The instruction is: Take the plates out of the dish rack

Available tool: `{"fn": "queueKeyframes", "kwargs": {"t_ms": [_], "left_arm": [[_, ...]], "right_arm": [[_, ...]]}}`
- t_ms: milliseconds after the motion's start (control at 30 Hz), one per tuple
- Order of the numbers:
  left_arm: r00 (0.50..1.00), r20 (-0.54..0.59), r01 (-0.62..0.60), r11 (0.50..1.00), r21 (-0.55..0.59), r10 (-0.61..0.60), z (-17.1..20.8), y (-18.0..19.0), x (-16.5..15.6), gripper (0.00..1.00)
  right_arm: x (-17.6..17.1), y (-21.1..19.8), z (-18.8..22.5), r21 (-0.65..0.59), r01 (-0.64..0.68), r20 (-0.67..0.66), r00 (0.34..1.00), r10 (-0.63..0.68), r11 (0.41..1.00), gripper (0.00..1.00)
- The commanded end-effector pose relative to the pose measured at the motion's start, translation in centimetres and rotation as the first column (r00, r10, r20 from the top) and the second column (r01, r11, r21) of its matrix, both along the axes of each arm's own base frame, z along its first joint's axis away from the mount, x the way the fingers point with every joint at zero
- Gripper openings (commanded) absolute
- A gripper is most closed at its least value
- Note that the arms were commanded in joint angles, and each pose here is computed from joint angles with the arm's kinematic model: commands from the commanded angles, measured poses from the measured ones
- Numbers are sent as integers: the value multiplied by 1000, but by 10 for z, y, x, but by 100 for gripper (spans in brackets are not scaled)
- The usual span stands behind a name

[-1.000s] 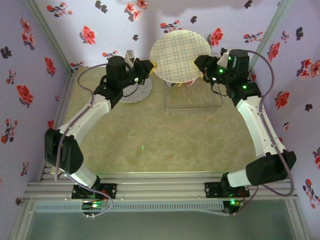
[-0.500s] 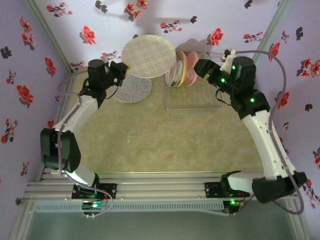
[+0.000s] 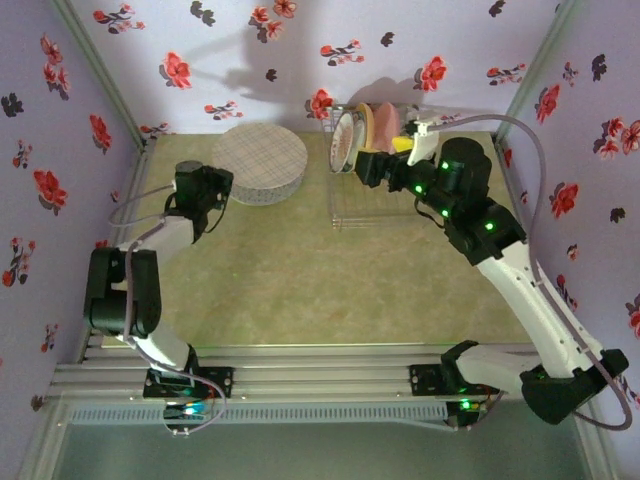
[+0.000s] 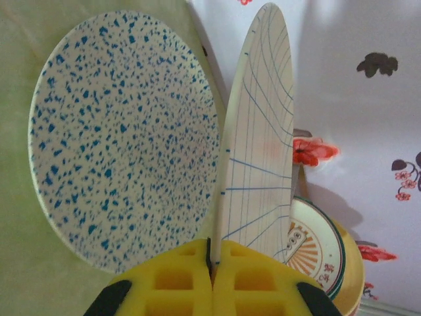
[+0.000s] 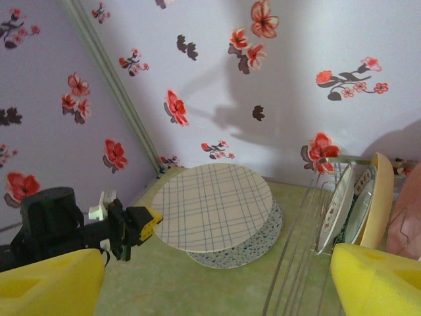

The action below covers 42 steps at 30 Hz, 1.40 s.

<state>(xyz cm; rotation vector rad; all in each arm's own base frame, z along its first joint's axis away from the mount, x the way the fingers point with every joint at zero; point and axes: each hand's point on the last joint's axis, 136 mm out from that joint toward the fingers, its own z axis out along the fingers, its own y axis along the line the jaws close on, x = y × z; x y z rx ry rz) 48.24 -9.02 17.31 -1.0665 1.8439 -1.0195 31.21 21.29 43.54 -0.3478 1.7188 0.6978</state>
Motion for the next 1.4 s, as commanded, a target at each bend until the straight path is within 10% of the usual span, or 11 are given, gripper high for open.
{"fn": "queueKeyframes", "kwargs": {"t_ms": [0, 1367], "left_arm": [[985, 163, -49, 998, -26, 52, 29, 10, 18, 0], [999, 39, 18, 999, -30, -17, -66, 12, 50, 0]], "right_arm": [[2, 6, 8, -62, 3, 90, 996, 3, 998, 90], [10, 28, -3, -58, -31, 51, 998, 34, 998, 91]]}}
